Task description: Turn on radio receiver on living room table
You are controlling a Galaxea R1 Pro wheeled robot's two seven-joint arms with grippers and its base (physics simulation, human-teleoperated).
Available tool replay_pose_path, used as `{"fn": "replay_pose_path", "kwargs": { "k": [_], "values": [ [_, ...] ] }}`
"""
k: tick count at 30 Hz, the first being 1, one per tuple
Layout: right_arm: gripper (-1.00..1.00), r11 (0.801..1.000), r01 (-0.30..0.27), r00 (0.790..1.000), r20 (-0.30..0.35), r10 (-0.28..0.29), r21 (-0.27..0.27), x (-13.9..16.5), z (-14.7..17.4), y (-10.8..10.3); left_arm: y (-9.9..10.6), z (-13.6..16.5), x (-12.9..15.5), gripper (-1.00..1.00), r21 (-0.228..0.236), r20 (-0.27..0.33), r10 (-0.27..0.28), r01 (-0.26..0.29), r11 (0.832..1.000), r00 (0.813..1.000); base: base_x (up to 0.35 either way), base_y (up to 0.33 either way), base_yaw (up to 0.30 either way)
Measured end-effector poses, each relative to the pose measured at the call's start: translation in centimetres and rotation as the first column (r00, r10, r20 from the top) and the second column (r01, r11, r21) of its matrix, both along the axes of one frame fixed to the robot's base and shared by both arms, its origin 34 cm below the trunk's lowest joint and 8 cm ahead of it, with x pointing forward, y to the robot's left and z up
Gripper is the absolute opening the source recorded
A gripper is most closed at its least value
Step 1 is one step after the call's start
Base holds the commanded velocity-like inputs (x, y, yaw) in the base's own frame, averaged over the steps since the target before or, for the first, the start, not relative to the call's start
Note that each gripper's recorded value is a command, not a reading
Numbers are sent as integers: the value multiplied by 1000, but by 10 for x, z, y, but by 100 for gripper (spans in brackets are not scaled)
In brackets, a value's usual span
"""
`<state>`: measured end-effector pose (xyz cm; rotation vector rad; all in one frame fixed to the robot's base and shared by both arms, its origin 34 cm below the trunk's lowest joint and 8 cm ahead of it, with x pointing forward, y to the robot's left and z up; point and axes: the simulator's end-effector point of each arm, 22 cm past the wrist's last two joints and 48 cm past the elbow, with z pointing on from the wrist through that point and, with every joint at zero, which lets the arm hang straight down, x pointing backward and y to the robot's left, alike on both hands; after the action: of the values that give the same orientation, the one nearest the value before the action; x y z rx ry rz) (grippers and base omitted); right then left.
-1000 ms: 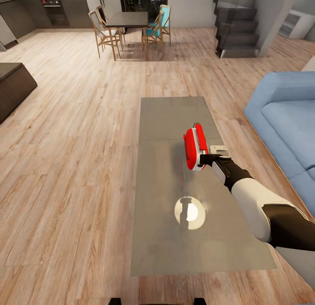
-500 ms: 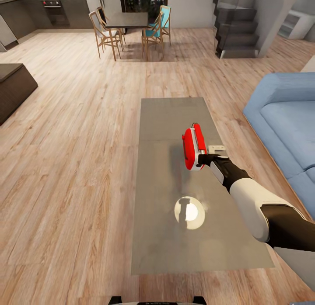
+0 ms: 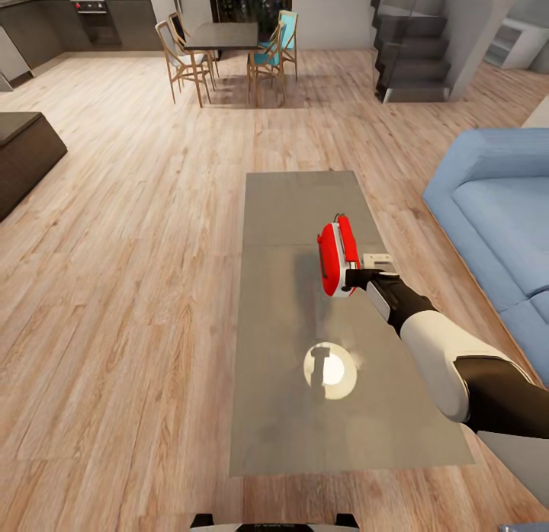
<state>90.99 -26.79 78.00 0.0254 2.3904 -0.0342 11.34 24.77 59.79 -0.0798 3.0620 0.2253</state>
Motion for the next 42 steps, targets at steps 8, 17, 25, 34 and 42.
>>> {"fn": "replay_pose_path", "kwargs": {
  "k": [8, 17, 25, 34, 42],
  "values": [
    [-100, 1000, -1, 1000, 0, 1, 1, -3, 6, 0, 0, 7, -3, 100, 0, 0, 0, 0, 1000, 1000, 0, 0, 0],
    [-100, 1000, -1, 1000, -2, 1, 1, -7, 13, 0, 0, 14, -7, 100, 0, 0, 0, 0, 1000, 1000, 0, 0, 0],
    [-100, 1000, 2, 1000, -4, -2, -3, -10, 18, -1, 0, 19, -10, 100, 0, -1, 0, 0, 1000, 1000, 0, 0, 0],
    [-100, 1000, 0, 1000, -16, 1, 3, -16, 18, 1, 0, 23, -12, 100, 0, -1, 0, 0, 1000, 1000, 0, 0, 0],
    [-100, 1000, -2, 999, -39, 2, 3, -23, 9, 2, 0, 23, -13, 100, -1, -2, 0, 0, 1000, 1000, 0, 0, 0]
  ]
}}
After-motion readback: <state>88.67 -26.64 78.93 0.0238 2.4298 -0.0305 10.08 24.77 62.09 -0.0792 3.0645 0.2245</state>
